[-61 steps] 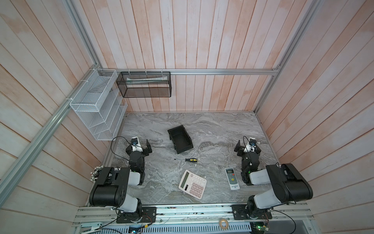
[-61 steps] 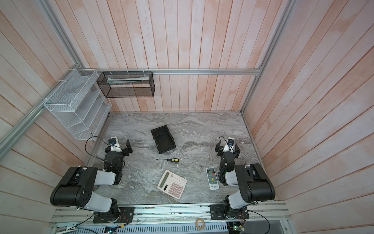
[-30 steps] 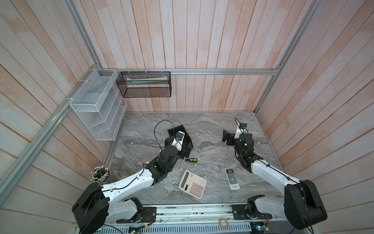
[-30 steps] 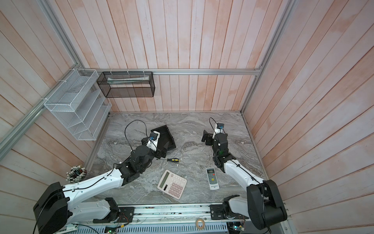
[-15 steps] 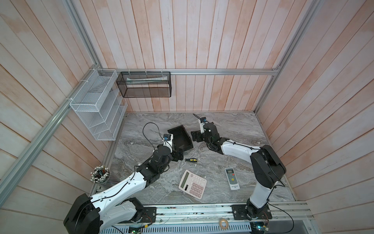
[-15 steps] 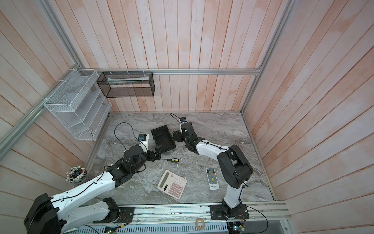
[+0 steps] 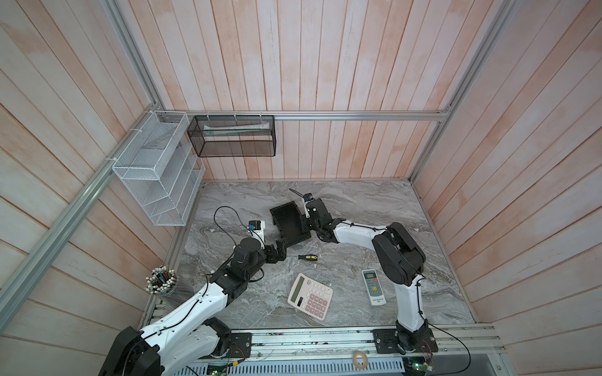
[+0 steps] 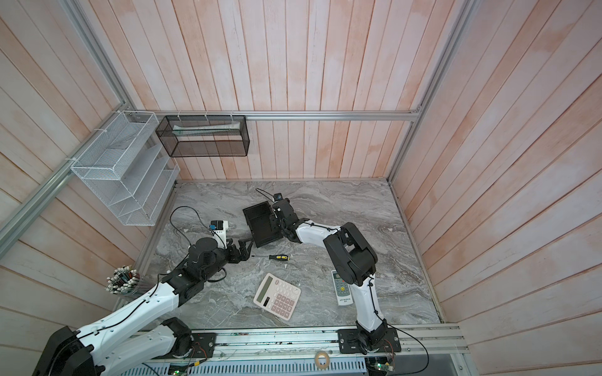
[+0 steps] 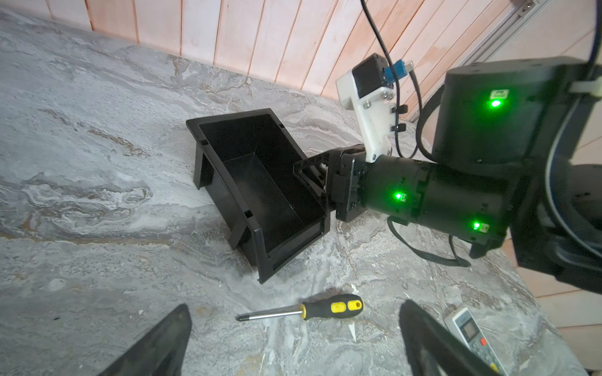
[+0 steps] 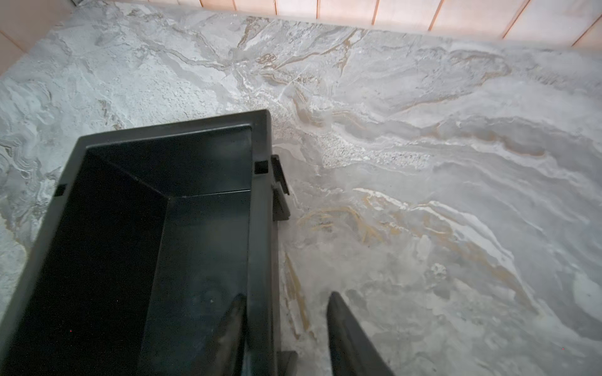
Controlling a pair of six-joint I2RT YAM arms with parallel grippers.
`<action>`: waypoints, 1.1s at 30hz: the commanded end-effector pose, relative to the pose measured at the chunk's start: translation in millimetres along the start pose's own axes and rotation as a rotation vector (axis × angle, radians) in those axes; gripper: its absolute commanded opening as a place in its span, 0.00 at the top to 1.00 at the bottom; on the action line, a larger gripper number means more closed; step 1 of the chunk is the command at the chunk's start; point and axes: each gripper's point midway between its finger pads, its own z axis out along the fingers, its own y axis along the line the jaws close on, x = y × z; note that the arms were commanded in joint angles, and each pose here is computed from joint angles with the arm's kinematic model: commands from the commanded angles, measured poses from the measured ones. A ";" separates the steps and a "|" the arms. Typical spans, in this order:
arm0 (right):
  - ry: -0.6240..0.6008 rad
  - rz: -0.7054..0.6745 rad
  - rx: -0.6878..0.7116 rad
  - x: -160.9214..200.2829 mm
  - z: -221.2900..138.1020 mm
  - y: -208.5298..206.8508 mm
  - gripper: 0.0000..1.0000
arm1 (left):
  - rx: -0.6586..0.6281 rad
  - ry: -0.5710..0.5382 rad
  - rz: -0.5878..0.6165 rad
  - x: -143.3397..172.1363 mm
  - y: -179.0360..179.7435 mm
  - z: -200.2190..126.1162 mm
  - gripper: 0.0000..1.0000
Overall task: Put the screwdriver in the bin
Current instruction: Move the bin to the top-center of the table.
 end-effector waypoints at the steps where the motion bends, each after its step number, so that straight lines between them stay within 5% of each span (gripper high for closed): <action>1: -0.018 -0.011 0.090 -1.0 -13.3 -21.2 0.73 | 0.040 0.015 -0.033 3.5 -6.0 2.9 0.00; 5: -0.005 -0.009 0.151 8.6 -30.3 -51.4 0.85 | 0.060 0.013 -0.031 -2.3 -12.4 4.6 0.00; 12: -0.002 -0.022 0.281 19.1 -66.8 -107.0 0.85 | 0.067 -0.002 -0.018 -9.5 -16.5 6.8 0.00; 21: 0.038 -0.072 0.374 29.3 -68.7 -143.8 0.82 | 0.100 0.008 -0.041 -9.0 -23.1 13.5 0.00; 26: 0.018 -0.078 0.330 15.6 -74.3 -134.4 0.65 | 0.090 0.014 -0.033 -5.5 -20.1 12.6 0.00; 30: -0.037 -0.046 0.315 -7.7 -97.3 -128.1 0.33 | 0.079 0.019 -0.025 -5.9 -18.6 9.6 0.00; 33: -0.104 -0.069 0.217 -20.1 -123.6 -98.2 0.20 | 0.074 0.019 -0.023 -6.6 -17.7 7.1 0.00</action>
